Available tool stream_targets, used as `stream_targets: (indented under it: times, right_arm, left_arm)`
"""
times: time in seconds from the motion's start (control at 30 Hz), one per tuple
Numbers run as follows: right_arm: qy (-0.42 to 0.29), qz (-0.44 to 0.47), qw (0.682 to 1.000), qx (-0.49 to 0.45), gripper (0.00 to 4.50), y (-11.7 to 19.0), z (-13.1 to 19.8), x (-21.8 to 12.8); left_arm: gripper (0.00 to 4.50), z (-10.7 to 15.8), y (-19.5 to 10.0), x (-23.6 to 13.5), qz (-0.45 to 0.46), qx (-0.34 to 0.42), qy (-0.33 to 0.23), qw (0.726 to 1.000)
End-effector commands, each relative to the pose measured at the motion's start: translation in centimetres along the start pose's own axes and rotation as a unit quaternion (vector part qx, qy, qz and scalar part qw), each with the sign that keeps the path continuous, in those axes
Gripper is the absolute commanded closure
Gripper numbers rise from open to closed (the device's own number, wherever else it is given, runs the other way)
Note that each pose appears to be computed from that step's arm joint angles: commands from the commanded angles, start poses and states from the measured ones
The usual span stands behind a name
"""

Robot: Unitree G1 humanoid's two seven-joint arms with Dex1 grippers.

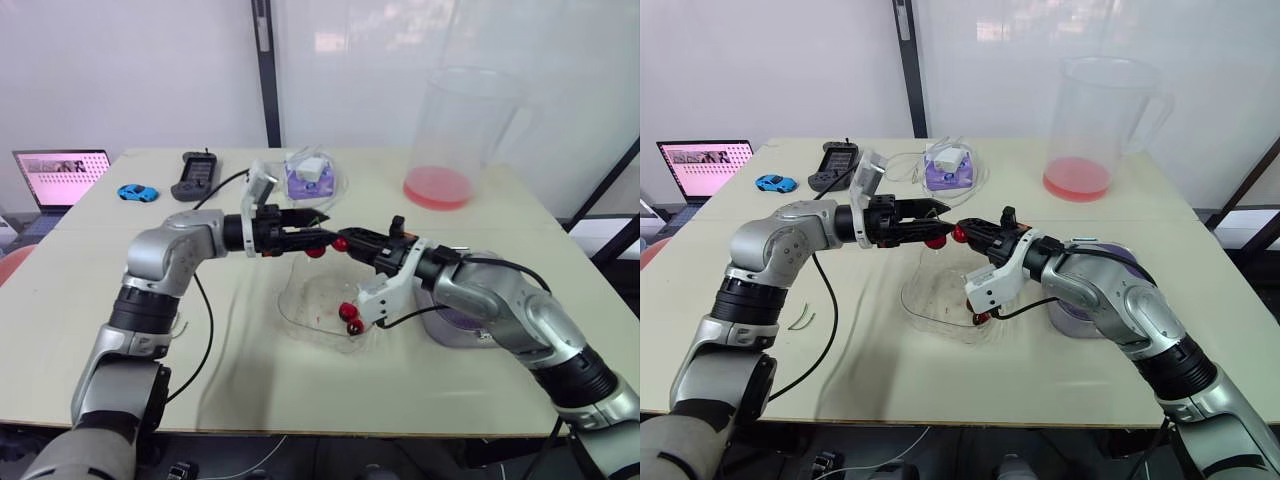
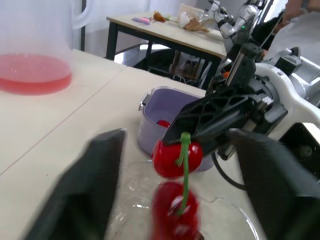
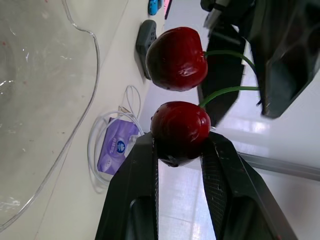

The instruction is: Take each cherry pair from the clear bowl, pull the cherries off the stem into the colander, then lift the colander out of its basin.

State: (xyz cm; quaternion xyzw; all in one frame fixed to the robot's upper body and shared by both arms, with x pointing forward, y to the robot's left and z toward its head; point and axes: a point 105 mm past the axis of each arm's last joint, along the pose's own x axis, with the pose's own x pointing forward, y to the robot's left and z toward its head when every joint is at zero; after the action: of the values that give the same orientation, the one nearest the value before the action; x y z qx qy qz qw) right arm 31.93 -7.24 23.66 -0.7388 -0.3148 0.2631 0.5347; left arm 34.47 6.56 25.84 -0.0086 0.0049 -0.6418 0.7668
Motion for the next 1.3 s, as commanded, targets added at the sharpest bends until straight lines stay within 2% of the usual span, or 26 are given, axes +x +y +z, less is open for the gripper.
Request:
stream_targets:
  times: [0.03,0.43,0.53,0.63,0.87,0.93,0.97,1.07,1.13,1.2,1.23,1.3]
  right_arm:
    - [0.000,-0.022,1.000,-0.011,3.77,-1.3,0.1,-0.3]
    - [0.001,-0.012,1.000,-0.005,3.77,-0.8,0.0,-0.6]
    - [0.001,-0.011,1.000,-0.005,3.77,-0.8,0.0,-0.6]
    - [0.002,-0.012,1.000,-0.005,3.77,-1.0,-0.1,-0.6]
    - [-0.005,-0.006,1.000,0.016,3.77,-0.9,0.1,-0.8]
    - [-0.005,-0.009,0.999,0.041,2.72,-1.2,0.0,-1.0]
    - [-0.004,-0.007,0.999,0.049,2.46,-1.4,-0.1,-1.1]
    - [-0.002,0.006,0.997,0.070,1.03,-1.7,-0.5,-1.6]
    - [0.004,0.025,0.988,0.153,0.12,-1.6,-1.0,-2.4]
    - [0.010,0.020,0.945,0.326,0.12,-2.4,-1.9,-3.4]
    - [0.011,0.001,0.924,0.382,0.12,-3.3,-2.4,-3.6]
    - [-0.052,-0.020,0.856,0.514,0.12,-5.2,-1.8,-3.8]
  left_arm:
    - [2.31,1.6,-0.4,0.0,-0.001,0.027,-0.012,1.000]
    - [2.31,1.7,-0.2,-0.1,-0.002,0.000,-0.026,1.000]
    - [3.11,1.5,-0.1,0.1,-0.003,-0.004,-0.019,1.000]
    - [4.44,1.1,-0.1,0.1,-0.004,-0.006,-0.012,1.000]
    - [4.44,1.5,0.4,0.4,0.002,-0.024,-0.031,0.999]
    - [4.50,1.2,0.3,0.4,-0.002,-0.025,-0.024,0.999]
    - [4.50,1.1,0.3,0.4,-0.001,-0.026,-0.024,0.999]
    - [4.50,1.2,0.5,0.3,0.002,-0.027,-0.026,0.999]
    - [4.50,1.2,0.5,0.3,0.002,-0.022,-0.024,0.999]
    - [4.50,1.3,0.5,0.3,0.002,-0.012,-0.025,1.000]
    - [4.50,1.3,0.5,0.3,0.001,-0.009,-0.027,1.000]
    - [4.50,1.5,0.1,0.2,-0.013,-0.006,-0.031,0.999]
